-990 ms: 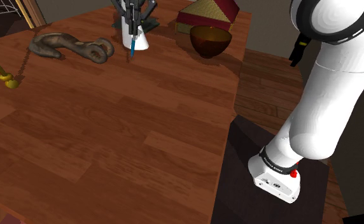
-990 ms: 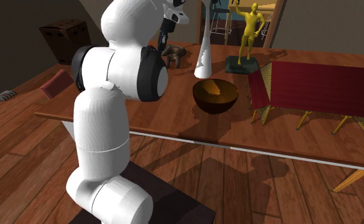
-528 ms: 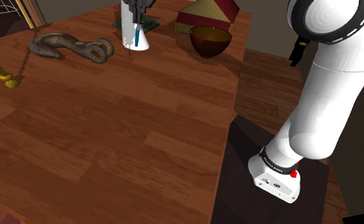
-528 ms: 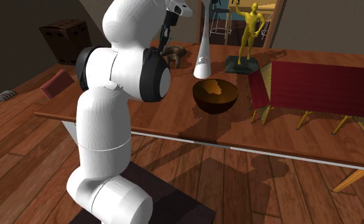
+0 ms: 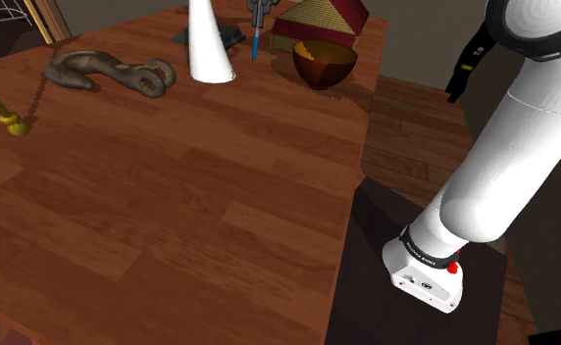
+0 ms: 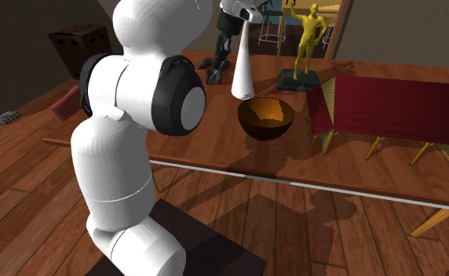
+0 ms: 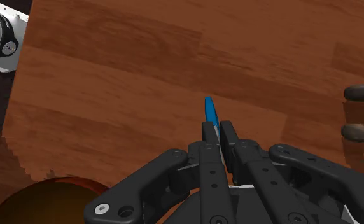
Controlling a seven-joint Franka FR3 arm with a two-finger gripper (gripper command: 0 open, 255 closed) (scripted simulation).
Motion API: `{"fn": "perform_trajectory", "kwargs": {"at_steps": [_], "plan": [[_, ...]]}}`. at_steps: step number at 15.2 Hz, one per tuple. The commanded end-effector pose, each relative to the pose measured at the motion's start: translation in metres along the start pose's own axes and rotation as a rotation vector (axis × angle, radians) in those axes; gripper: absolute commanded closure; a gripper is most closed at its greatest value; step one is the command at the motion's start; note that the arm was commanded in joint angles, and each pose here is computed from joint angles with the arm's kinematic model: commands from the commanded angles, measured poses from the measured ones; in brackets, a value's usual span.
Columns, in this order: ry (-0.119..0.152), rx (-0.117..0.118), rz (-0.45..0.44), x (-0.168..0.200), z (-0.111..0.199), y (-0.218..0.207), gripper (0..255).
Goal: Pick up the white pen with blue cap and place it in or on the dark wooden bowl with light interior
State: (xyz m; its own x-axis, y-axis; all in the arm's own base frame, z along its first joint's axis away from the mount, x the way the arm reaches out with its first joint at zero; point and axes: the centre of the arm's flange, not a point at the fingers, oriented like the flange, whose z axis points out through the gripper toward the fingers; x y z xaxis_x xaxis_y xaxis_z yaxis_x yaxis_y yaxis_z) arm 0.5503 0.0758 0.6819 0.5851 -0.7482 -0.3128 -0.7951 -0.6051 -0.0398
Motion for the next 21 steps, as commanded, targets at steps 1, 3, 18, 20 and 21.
{"fn": "perform_trajectory", "kwargs": {"at_steps": [1,3,18,20,21], "plan": [[-0.001,0.000,-0.001,0.015,-0.003,0.025,255],[-0.001,0.000,-0.001,0.030,-0.010,0.046,255],[-0.001,0.000,-0.001,0.122,-0.033,0.170,255],[-0.001,0.000,-0.001,0.125,-0.023,0.171,255],[-0.001,0.000,-0.001,0.127,-0.018,0.171,255]]}}
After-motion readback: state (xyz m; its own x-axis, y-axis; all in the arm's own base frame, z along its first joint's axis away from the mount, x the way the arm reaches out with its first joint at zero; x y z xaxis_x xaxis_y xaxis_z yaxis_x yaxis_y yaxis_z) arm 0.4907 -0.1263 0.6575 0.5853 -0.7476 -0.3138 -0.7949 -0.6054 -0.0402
